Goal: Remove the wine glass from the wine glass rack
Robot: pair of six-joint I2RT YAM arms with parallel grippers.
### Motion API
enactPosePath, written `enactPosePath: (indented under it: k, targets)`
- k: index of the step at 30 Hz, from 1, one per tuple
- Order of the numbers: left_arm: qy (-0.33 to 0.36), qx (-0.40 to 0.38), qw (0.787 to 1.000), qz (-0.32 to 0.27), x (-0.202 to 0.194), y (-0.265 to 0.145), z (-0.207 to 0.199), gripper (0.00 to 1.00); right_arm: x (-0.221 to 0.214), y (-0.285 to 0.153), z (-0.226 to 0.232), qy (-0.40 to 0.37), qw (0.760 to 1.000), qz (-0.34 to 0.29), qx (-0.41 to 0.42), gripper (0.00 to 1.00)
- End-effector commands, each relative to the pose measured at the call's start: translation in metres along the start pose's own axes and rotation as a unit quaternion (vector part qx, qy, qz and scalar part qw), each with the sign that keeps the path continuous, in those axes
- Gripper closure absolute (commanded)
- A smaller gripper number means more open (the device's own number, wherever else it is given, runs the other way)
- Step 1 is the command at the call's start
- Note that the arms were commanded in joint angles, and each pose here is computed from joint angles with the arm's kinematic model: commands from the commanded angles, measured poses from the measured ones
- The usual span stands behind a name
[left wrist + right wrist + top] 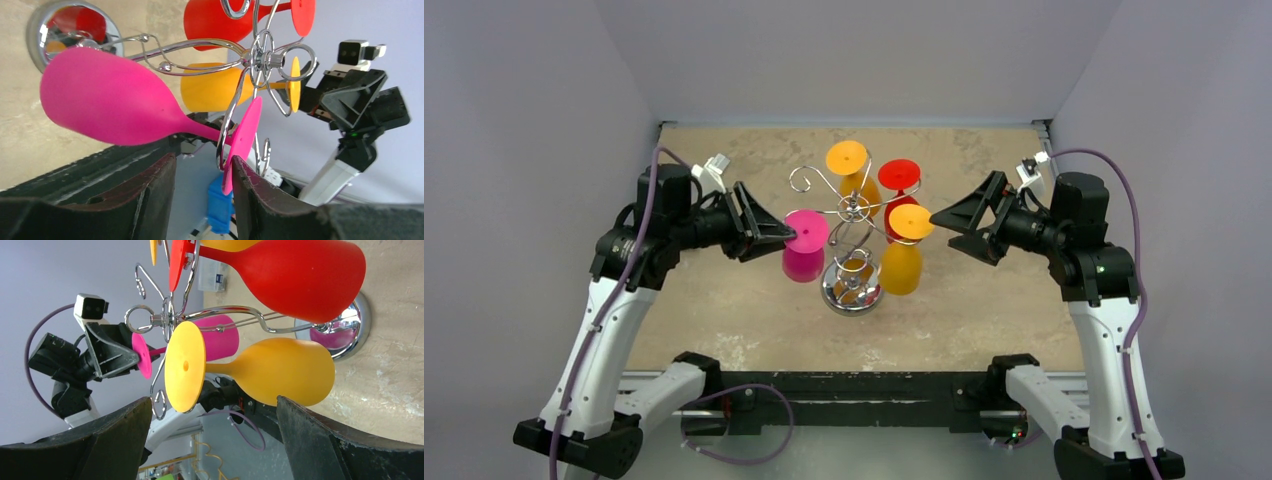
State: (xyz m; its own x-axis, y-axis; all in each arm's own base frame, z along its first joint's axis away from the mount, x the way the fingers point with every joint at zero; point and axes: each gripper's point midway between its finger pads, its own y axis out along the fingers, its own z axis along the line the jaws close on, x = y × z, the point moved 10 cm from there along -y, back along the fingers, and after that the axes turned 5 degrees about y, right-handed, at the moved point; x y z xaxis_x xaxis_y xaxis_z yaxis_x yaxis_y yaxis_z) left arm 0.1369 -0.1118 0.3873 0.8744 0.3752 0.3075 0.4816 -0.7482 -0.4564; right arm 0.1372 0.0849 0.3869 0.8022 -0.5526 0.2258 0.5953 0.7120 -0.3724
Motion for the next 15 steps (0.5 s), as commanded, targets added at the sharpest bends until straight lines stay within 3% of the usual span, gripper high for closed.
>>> enactPosePath:
  k: [1, 15]
  targets:
    - [-0.010, -0.062, 0.998, -0.018, 0.0055, 0.0011, -0.0113, 0.59, -0.0016, -0.0014, 0.0012, -0.007, 1.000, 0.010, 0.006, 0.07]
    - [-0.016, -0.070, 0.997, -0.010, 0.0028, -0.0029, -0.0146, 0.69, -0.0026, -0.0004, -0.0027, -0.007, 1.000, 0.007, 0.002, 0.07]
